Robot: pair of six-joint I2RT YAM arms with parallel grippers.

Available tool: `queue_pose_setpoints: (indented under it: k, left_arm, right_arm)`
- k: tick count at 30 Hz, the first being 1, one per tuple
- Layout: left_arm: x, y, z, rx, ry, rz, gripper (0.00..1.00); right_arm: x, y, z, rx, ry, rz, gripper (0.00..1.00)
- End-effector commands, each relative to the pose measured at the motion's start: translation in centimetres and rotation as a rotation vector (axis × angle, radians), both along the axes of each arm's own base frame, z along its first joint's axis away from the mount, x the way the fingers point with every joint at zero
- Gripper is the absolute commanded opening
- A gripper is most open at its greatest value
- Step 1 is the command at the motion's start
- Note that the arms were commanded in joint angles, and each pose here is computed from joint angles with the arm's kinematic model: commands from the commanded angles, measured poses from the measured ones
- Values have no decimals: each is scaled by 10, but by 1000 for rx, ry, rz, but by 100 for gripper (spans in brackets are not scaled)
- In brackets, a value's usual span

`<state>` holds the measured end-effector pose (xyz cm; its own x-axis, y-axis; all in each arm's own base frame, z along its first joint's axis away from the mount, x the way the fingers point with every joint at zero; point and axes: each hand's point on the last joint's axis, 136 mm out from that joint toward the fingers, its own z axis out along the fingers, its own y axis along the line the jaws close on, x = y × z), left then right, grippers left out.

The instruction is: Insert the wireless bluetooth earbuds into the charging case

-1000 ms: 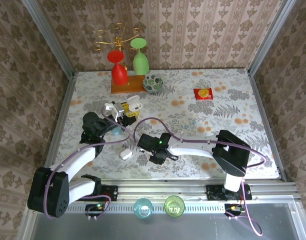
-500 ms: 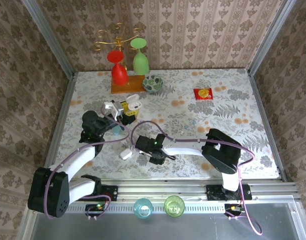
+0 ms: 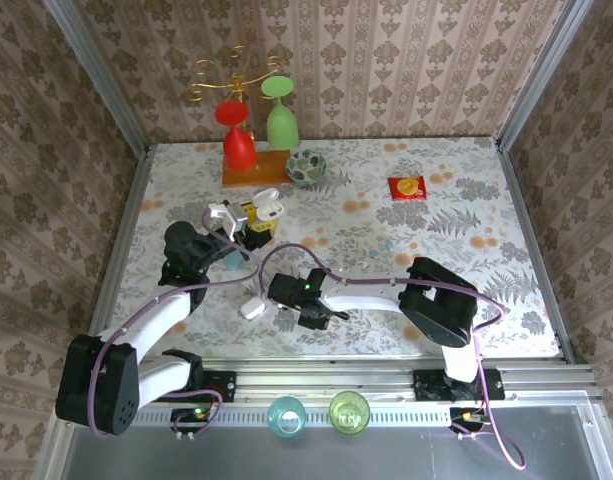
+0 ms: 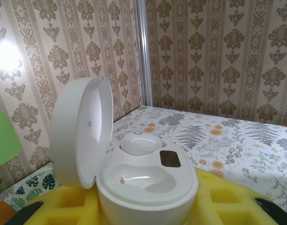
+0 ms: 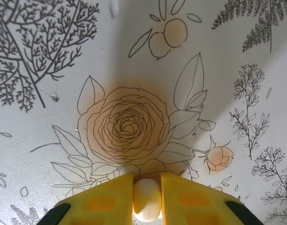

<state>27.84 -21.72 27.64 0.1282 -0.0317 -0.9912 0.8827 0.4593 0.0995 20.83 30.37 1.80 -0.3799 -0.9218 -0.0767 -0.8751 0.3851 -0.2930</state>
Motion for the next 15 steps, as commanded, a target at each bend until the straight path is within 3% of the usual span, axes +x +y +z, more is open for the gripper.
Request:
queue_pose_setpoints:
  k: [1, 15]
  left_arm:
    - [0, 3, 18, -16, -63, 2, 24]
    - [1, 2, 17, -15, -56, 1, 24]
  right_arm:
    - [9, -21, -5, -101, -28, -51, 20]
    - [32, -63, 9, -81, 19, -462, 21]
